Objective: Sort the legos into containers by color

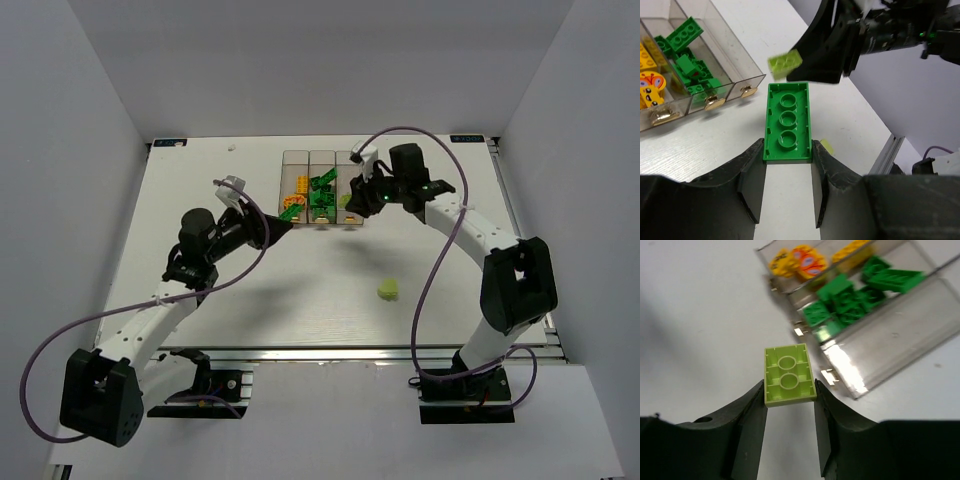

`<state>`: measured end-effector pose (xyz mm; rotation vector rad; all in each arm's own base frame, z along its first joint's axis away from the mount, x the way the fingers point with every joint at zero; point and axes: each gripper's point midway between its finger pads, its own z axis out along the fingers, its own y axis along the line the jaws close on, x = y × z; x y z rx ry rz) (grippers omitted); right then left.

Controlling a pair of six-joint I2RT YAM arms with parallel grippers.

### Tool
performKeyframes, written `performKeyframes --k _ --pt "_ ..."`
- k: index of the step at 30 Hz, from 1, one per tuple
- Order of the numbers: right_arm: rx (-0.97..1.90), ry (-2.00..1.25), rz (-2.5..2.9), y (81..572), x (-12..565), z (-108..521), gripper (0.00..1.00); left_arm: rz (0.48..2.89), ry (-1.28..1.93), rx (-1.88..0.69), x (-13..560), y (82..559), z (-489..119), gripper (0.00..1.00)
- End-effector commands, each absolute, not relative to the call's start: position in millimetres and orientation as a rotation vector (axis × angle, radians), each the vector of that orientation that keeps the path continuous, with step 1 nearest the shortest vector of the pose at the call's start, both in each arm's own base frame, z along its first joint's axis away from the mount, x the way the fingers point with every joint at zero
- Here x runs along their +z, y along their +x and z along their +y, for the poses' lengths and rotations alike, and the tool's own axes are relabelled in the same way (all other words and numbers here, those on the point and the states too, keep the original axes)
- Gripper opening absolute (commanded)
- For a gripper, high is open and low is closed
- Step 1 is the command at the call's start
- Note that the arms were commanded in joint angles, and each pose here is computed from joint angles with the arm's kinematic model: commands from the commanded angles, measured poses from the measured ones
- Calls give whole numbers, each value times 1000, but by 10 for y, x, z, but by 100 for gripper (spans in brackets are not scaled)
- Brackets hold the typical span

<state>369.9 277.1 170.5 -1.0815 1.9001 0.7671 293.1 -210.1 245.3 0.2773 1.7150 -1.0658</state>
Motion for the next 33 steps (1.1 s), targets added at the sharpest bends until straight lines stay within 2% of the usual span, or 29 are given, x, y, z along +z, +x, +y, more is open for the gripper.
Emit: performKeyframes --k 1,6,13,17,18,20,21,23,24,25,33 --pt "465 -954 1838 4248 2029 2598 0 1719 215 -1062 2558 3039 -2077 18" --pt "319 -952 1847 4675 1870 2571 0 1751 170 -1070 2541 3158 -2102 18" --pt "267 -986 1860 4949 1602 2623 0 1789 138 -1088 2567 3292 -2157 18" --pt "256 -1007 1879 5005 1446 2607 7 1786 106 -1105 2591 3344 -2168 18" --pt "259 -1011 1886 5015 1402 2607 10 1786 103 -1109 2588 3353 -2173 18" --pt "267 -1028 1877 5019 1410 2631 29 1795 86 -1118 2579 3392 -2187 18" --pt "280 -1037 1875 5015 1399 2645 48 1805 79 -1123 2560 3410 -2201 18" --pt "296 -1055 1873 4994 1397 2651 65 1831 60 -1139 2527 3485 -2240 18" --pt "308 -1075 1861 4973 1413 2671 82 1846 53 -1145 2501 3510 -2255 18" --pt "316 -1083 1855 4963 1431 2676 89 1864 44 -1148 2471 3536 -2267 17" --pt "458 -1162 1745 4742 1915 2528 89 1968 -3 -1121 2298 3960 -2461 17"
